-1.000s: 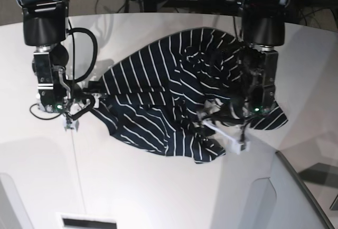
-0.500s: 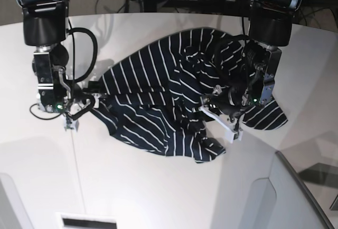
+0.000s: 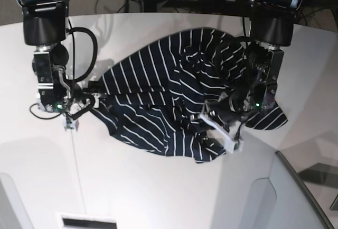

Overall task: Layout the t-shirt on the table in an organized manner, then fold the t-shirt properly
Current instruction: 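Hold the shirt with the right gripper and regrasp fabric with the left gripper, then pull the gripped fabric with the left gripper toward the right gripper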

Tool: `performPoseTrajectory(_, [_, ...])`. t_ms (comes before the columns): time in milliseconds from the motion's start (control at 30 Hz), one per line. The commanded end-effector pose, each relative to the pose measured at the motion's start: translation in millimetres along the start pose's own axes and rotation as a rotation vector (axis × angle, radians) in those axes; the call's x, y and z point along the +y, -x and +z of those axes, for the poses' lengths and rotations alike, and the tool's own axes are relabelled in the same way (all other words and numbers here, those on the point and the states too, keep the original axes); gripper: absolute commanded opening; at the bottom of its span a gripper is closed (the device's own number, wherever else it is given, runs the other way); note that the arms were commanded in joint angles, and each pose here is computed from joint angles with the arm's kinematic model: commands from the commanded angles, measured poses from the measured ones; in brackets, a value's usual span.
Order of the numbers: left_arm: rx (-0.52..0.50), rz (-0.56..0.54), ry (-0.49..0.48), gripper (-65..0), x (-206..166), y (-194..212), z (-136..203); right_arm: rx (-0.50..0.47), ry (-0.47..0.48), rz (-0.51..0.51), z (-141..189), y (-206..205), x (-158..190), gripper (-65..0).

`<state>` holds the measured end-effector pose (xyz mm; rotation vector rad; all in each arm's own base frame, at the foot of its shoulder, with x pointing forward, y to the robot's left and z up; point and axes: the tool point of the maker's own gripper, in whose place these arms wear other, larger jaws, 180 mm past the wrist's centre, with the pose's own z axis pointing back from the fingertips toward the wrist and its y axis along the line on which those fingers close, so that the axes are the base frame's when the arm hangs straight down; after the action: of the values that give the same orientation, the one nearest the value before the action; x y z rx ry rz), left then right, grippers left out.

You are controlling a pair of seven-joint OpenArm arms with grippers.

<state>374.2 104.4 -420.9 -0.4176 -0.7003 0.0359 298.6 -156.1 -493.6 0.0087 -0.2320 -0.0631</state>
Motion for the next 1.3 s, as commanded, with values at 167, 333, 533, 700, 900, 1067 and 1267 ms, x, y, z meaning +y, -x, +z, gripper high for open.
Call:
performPoseTrajectory(167, [-0.075, -0.078, 0.061, -65.0, -44, -49, 32, -0.002, -0.010, -0.007, 1, -2, 2, -24.5])
performPoseTrajectory(333, [-0.039, -0.048, 0.023, -65.0, -28, -36, 33, -0.003, -0.008, -0.007, 1, -2, 1, -24.5])
performPoseTrajectory(533, [-0.032, 0.132, -0.084, -58.3, 36, -30, 33, 0.001, -0.010, -0.007, 1, -1, 2, -24.5])
performPoseTrajectory(700, [-0.021, 0.151, -0.092, -28.5, 42, -33, 27, 0.001, -0.011, -0.007, 1, -1, 2, -24.5])
performPoseTrajectory(900, [0.003, 0.133, -0.030, -15.6, 28, -36, 10, 0.011, -0.012, 0.095, -1, 4, 21, -24.5])
performPoseTrajectory(1067, [0.020, 0.181, -0.032, -18.1, 29, -19, -12, 0.000, -0.018, 0.111, -1, 2, 27, -24.5])
performPoseTrajectory(1267, [0.057, 0.046, 0.012, -34.7, -6, -1, -29, -0.023, -0.019, 0.108, -1, -2, 26, -24.5])
